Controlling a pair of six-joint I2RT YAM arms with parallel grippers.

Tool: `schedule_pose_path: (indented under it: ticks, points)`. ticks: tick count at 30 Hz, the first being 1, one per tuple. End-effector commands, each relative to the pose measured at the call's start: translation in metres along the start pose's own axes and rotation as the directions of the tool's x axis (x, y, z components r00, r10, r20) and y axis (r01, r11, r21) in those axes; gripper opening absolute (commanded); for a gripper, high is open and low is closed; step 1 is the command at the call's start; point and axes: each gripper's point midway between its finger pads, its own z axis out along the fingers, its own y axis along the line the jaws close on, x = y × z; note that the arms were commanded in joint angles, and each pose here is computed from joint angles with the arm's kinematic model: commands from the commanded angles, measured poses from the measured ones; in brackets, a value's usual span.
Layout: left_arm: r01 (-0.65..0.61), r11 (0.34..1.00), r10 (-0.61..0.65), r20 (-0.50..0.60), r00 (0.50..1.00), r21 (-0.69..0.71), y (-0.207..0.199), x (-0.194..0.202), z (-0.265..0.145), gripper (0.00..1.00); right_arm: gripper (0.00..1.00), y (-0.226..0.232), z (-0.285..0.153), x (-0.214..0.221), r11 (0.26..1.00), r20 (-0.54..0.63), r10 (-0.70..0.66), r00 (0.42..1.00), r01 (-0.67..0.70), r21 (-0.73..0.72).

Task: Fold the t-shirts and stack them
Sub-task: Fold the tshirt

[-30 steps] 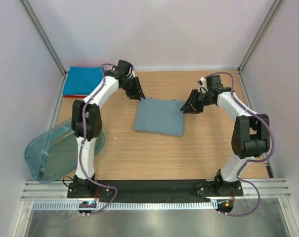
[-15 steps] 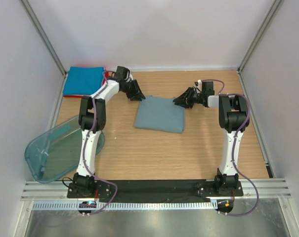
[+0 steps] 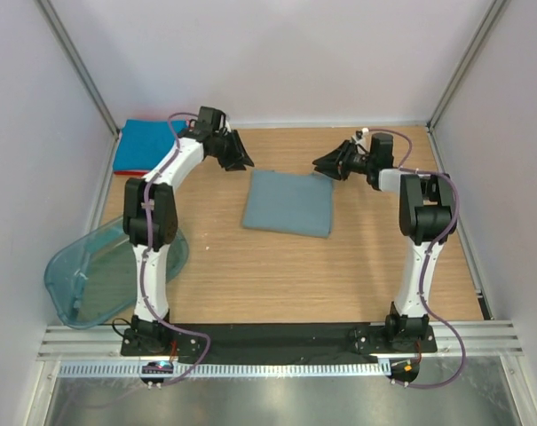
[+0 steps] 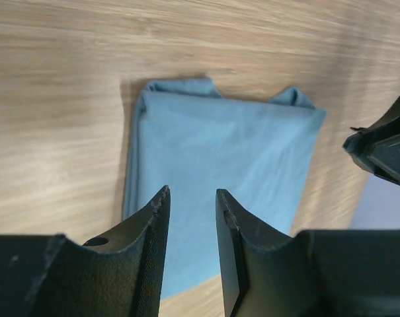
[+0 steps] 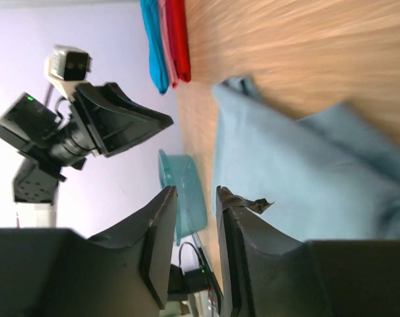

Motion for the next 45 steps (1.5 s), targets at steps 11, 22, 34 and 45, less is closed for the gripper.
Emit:
schedule_pose_path:
  ticks: [11, 22, 34, 45]
  points:
    - [-0.088, 0.996, 0.088, -0.179, 0.980, 0.008, 0.003, 0.141, -0.009, 0.36, 0.35, -0.061, -0.001, 0.137, 0.995, -0.233, 0.035, 0.972, -0.012, 0.099]
    - [-0.146, 0.987, 0.139, -0.111, 0.984, -0.062, 0.005, 0.112, -0.039, 0.36, 0.36, -0.024, -0.030, 0.145, 0.992, -0.252, -0.057, 0.966, 0.084, 0.098]
    - [-0.174, 0.984, 0.175, -0.115, 0.978, 0.018, 0.004, 0.073, 0.016, 0.42, 0.36, -0.074, -0.064, 0.206, 0.965, -0.342, 0.009, 0.940, 0.082, 0.250]
    - [-0.077, 0.997, 0.076, 0.025, 0.997, 0.026, -0.008, -0.014, -0.003, 0.45, 0.36, -0.053, -0.098, 0.214, 0.936, -0.338, 0.008, 0.941, 0.112, 0.334]
